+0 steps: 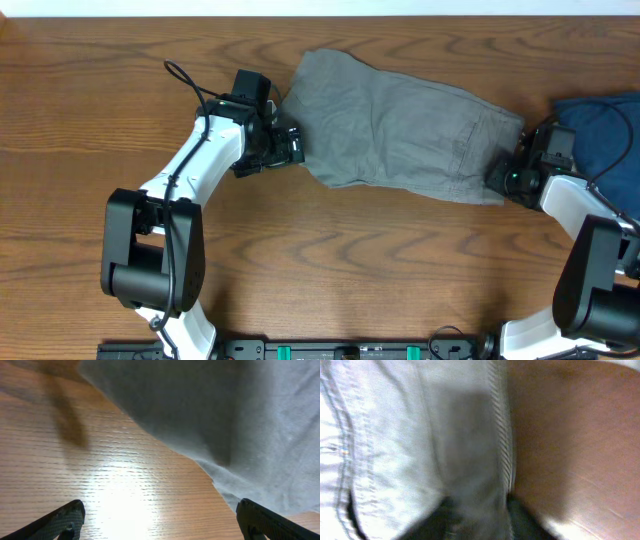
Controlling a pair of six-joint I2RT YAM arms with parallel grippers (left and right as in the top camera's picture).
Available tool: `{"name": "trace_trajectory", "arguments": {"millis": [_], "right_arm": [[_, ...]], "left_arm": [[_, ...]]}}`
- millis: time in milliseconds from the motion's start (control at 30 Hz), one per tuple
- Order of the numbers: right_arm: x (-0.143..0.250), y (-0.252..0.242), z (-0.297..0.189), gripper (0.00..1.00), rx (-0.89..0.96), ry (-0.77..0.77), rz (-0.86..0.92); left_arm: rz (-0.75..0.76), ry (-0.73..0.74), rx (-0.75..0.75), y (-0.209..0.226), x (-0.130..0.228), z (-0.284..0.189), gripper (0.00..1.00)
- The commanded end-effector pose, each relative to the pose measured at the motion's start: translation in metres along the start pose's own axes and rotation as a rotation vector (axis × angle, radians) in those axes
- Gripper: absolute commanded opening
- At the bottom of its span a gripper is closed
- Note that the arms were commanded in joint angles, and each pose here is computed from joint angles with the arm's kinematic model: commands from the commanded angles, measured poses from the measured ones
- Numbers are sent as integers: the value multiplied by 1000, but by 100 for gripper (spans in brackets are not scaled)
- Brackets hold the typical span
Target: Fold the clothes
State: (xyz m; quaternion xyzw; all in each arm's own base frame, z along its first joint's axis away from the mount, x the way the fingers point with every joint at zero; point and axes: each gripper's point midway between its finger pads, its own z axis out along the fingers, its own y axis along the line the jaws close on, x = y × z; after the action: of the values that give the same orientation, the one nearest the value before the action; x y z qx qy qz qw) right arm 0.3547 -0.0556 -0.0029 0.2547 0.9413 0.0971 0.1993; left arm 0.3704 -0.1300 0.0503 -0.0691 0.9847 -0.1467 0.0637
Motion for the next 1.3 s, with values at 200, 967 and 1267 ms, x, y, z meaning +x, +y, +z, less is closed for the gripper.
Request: {"name": "trace_trajectory", "arguments": {"millis": [200,967,1267], "right_arm": [[59,17,9,1,-153,227,50],[56,5,-3,40,-127,274,60],[56,-3,-2,11,-76,271,54]], "left_arm": [[57,-23,45,-11,-8,0,98],[261,-332,132,-57,-74,-9,86],[139,8,229,-58,1,2,86]]}}
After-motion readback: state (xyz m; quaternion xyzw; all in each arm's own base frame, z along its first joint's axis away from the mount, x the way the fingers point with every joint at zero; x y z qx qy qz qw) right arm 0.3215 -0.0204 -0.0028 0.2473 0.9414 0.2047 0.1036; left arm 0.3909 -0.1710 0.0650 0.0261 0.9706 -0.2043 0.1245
